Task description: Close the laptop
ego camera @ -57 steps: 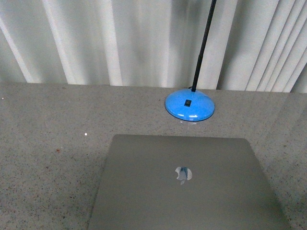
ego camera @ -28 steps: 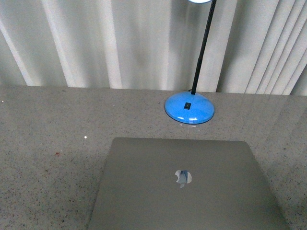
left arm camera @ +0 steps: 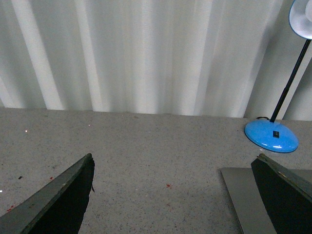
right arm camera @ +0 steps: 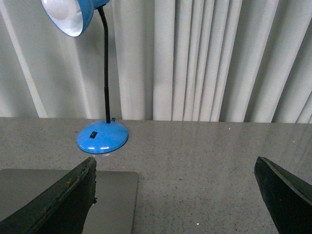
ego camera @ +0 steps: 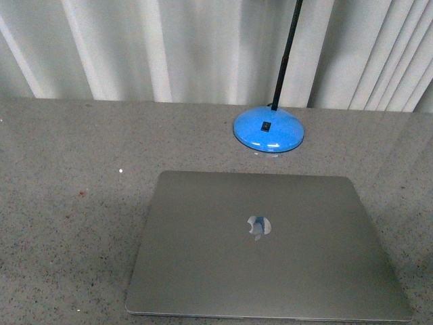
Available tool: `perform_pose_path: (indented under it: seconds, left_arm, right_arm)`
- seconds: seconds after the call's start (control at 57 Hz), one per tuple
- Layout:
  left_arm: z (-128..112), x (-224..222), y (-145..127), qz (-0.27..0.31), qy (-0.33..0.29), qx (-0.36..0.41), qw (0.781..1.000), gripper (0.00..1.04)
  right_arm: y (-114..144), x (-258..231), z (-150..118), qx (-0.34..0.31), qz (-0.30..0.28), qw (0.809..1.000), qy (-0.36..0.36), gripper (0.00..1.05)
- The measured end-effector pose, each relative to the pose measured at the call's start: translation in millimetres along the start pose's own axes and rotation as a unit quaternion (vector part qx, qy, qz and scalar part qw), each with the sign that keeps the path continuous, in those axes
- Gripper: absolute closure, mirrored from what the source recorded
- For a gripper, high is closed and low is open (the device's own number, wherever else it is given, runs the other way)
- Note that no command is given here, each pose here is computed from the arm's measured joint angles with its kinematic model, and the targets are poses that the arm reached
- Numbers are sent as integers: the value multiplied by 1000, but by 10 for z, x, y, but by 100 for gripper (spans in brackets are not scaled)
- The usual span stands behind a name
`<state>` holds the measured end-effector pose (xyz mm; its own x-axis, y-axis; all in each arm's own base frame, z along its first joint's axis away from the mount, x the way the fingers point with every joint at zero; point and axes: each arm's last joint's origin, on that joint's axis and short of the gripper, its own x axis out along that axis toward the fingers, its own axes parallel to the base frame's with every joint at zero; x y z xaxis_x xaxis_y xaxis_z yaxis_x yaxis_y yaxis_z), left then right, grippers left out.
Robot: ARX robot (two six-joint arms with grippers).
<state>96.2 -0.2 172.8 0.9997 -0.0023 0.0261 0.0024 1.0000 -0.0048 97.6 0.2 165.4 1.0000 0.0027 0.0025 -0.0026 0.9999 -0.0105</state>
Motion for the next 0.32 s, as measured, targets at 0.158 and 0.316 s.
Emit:
perform_pose_path:
  seconds: [0.158, 0.316]
  left_arm:
    - [0, 0, 0, 0, 0, 0, 1000, 7]
    - [0, 0, 0, 0, 0, 0, 1000, 7]
  right_arm:
    - [0, 0, 0, 0, 0, 1000, 0, 7]
    - [0, 0, 0, 0, 0, 1000, 0, 7]
